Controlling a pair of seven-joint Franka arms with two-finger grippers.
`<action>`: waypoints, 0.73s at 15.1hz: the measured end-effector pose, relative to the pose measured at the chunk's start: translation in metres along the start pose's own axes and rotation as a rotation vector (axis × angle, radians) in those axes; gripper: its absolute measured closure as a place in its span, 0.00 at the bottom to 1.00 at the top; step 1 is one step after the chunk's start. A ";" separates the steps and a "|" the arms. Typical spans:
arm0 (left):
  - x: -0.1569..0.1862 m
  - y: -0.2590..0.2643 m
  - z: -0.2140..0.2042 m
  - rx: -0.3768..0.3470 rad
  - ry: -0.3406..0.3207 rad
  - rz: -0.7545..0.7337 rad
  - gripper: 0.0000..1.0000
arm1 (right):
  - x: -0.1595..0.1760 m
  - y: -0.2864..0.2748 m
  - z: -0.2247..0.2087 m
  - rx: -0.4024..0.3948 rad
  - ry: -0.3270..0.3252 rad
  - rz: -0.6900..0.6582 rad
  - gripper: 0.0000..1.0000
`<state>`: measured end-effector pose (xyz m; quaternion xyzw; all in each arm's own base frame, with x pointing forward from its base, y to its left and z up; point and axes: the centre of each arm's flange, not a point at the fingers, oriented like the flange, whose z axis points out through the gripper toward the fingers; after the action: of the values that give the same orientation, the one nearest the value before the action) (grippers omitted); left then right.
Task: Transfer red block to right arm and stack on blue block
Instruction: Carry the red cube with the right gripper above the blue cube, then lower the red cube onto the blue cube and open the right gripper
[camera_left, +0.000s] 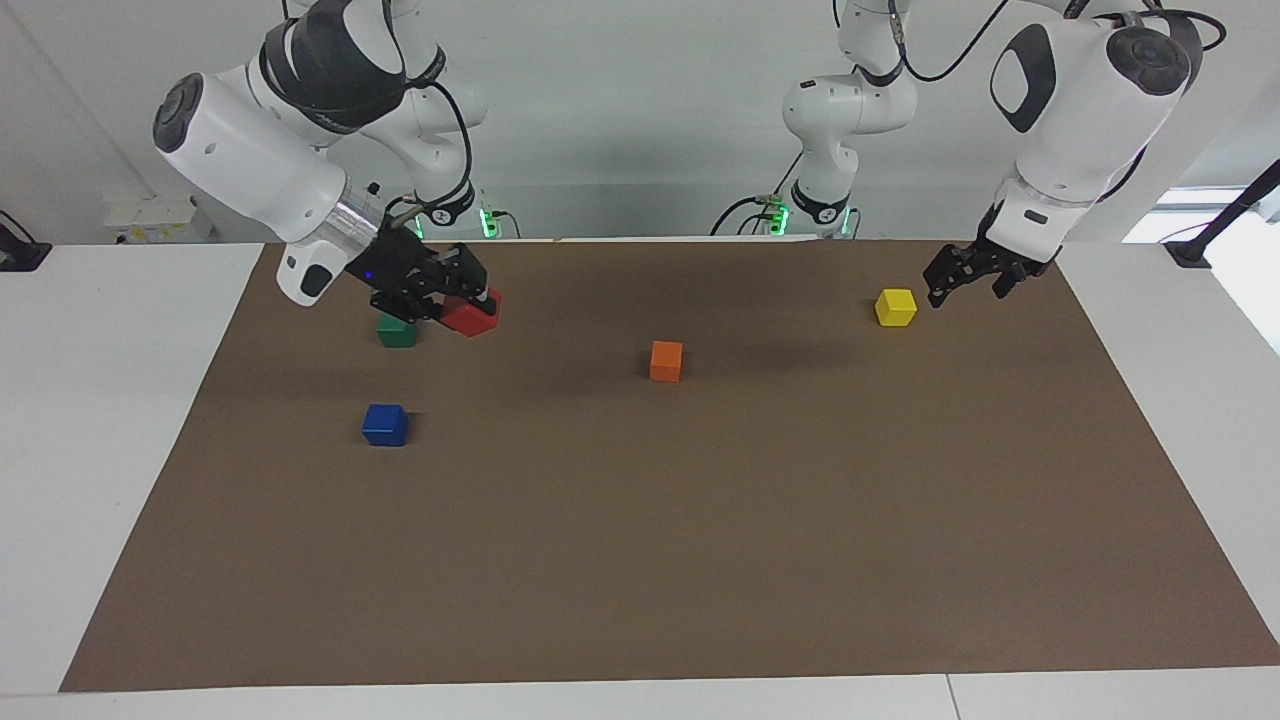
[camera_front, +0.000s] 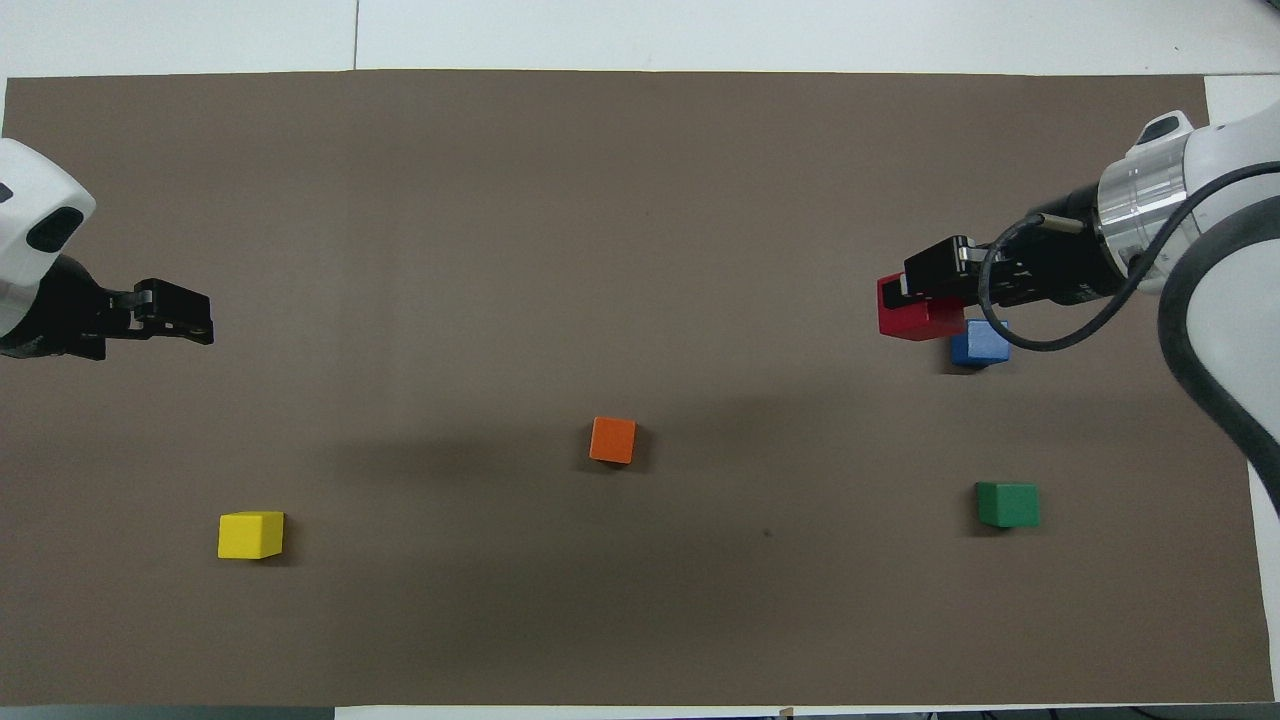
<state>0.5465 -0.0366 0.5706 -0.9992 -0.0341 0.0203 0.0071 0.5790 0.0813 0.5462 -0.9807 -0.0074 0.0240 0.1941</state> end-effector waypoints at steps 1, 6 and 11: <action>0.001 0.001 -0.002 -0.001 0.005 0.001 0.00 | 0.001 0.008 0.001 -0.078 0.002 -0.011 0.41; 0.008 0.002 -0.015 -0.006 0.032 0.004 0.00 | 0.003 0.042 0.018 -0.302 -0.006 0.044 0.41; 0.007 0.008 -0.020 -0.005 0.032 0.033 0.00 | 0.004 0.084 0.084 -0.434 0.042 0.062 0.41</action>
<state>0.5546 -0.0441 0.5904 -0.9998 -0.0174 0.0045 0.0046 0.5790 0.0356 0.4362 -0.9995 0.0218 0.0071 -0.0222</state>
